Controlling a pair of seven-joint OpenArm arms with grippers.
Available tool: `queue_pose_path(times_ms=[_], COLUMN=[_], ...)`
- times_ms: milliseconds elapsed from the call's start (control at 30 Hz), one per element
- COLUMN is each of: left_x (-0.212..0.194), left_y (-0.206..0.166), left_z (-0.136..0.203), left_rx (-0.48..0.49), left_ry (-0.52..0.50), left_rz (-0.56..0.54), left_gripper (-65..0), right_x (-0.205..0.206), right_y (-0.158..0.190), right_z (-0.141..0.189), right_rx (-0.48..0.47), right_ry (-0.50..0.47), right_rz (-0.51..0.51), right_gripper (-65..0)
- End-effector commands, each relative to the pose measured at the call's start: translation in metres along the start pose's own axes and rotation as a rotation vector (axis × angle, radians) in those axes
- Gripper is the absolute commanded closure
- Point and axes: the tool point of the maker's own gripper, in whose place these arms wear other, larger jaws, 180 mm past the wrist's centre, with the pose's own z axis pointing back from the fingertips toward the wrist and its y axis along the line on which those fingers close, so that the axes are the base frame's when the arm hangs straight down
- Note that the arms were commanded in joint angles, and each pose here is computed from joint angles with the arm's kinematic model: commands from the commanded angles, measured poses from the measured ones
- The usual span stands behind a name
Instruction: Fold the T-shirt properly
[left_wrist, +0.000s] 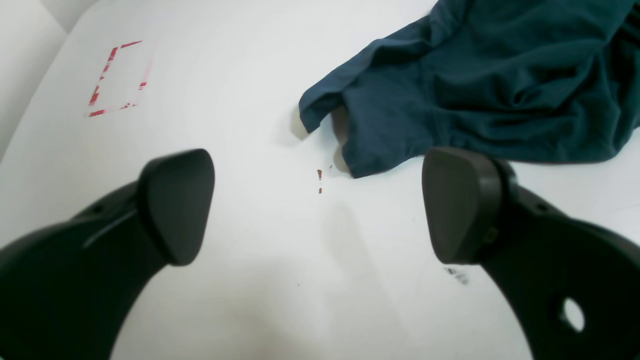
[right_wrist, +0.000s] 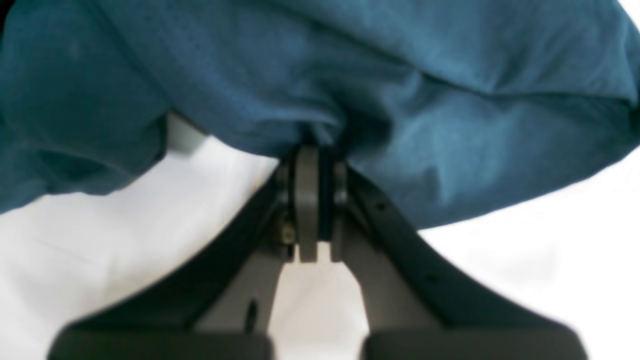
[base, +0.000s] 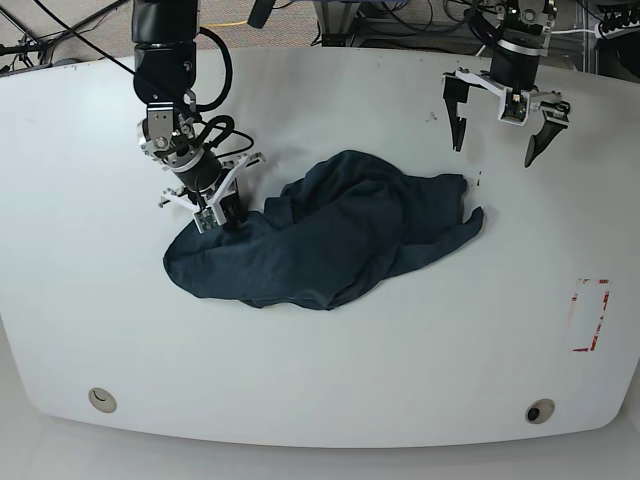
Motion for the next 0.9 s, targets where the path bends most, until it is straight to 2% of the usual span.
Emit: queue_pose_path(times_ms=[0,200,533,600,700,867], left_x=[0.009,0.009,-0.005,-0.011,-0.021,-0.021], left_y=[0.003,0.003,0.005,0.004,0.001,-0.011], left_z=[0.001,0.001,-0.003,-0.003,-0.004,-0.018], left_rx=[0.006,0.005,0.011,0.007,-0.001,-0.049], left_ry=[-0.034,-0.032,-0.003,0.030,0.096,0.097], left_rz=[-0.008,-0.011,-0.010,-0.008,-0.002,0.003], left_gripper=[-62.5,-62.5,-62.5,-62.5,-62.6,-62.8], right_x=[-0.015,0.011,0.087,0.099,0.123,0.158], right_y=[-0.003,0.002,-0.002,-0.003,-0.004,-0.010], right_z=[0.004,0.025,0.073,0.080,0.086,0.088], right_rx=[-0.009,-0.025,-0.101,-0.111,-0.126,-0.151], right_ry=[0.076,0.006,-0.111,-0.139,-0.199,-0.274], right_rz=[0.032,0.086,0.256,0.285,0.310,0.337], right_gripper=[-0.8,0.0,0.0,0.0,0.0,0.0])
